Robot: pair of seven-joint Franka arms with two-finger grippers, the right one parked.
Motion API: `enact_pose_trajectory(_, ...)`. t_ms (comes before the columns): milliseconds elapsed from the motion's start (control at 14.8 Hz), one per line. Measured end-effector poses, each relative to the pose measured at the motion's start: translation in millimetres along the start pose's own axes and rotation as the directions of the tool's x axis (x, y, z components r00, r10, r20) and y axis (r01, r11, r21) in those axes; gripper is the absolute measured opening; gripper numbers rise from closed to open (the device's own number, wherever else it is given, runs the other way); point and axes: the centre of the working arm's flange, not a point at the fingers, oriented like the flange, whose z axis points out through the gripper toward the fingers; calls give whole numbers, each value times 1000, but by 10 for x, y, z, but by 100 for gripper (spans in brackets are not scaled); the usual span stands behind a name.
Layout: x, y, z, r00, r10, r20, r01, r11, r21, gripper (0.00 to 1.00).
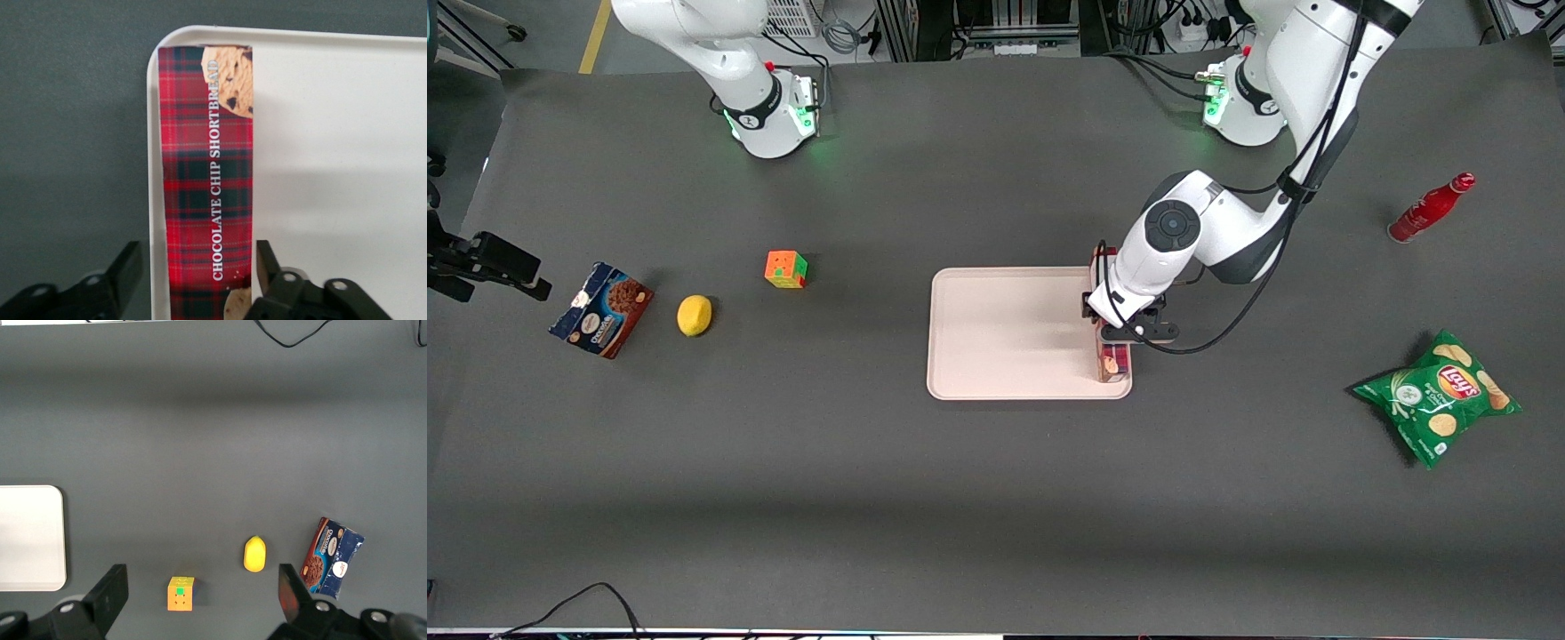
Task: Place red cookie box on tray
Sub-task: 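Lower the box onto the tray and open the left gripper, then raise the left gripper away from the box on the tray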
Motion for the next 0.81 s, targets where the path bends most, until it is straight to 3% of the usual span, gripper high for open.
enact_pose_trajectory(136,18,8,-18,1000,-4,-5,4,1000,-3,95)
enact_pose_trajectory(203,49,21,-49,1000,-7,-11,7,1000,-7,99)
enact_pose_trajectory(339,124,36,-127,1000,-12,-16,12,1000,-3,100)
enact_pose_trajectory(678,422,-103,-619,1000,-5,4,5,997,73,100)
enact_pose_trajectory(814,574,-268,-923,999,13,45,-15,999,48,100)
